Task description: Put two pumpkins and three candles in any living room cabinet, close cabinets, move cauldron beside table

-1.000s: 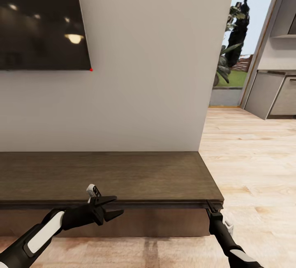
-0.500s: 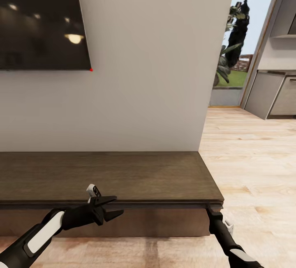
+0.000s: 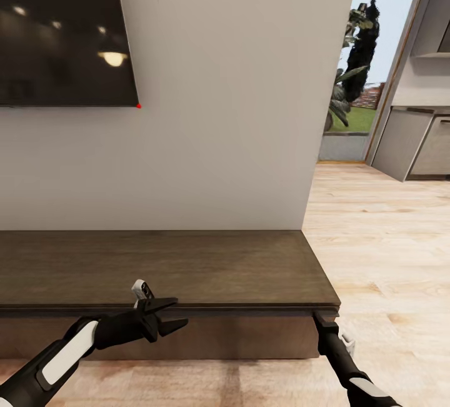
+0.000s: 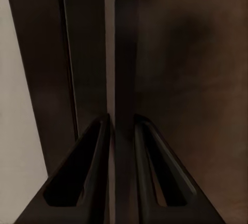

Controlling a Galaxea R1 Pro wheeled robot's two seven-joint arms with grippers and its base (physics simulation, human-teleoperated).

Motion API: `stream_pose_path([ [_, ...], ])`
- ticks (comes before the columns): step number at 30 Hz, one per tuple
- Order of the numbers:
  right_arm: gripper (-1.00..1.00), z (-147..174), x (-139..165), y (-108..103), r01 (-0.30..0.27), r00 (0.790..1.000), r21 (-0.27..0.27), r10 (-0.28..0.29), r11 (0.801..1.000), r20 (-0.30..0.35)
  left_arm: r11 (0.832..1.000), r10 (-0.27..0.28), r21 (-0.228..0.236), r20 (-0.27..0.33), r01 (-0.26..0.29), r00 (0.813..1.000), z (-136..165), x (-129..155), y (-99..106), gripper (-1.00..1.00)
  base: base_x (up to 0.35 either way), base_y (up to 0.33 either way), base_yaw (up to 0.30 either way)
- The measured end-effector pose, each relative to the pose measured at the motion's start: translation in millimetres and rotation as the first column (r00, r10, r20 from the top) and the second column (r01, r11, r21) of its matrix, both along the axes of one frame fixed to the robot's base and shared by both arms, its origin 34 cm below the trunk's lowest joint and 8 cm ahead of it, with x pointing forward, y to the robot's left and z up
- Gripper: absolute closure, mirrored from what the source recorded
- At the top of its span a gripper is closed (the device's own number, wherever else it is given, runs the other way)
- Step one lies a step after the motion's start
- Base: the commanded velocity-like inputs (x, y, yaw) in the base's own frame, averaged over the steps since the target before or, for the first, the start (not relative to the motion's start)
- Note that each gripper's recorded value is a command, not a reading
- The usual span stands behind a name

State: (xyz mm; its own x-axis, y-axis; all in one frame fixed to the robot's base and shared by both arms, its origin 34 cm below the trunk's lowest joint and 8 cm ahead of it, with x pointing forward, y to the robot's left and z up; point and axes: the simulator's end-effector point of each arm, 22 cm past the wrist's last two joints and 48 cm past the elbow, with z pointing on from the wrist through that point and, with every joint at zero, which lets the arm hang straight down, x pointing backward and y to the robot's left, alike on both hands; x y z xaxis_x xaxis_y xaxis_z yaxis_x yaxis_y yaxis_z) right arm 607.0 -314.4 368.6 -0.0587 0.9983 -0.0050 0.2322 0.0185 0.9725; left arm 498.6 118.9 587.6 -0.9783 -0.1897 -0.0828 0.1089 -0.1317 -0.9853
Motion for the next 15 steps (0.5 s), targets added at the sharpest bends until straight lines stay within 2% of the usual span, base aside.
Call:
stream_pose_path([
  [15,1.00,-0.2,0.2,-0.1,-0.001,1.000,0.001,0.001,1.000,-0.002,1.000,-0.001,0.000,0.001,0.001,1.000,-0.3,-0.1,-1.4,-1.00,-0.013,0.000,0.000],
])
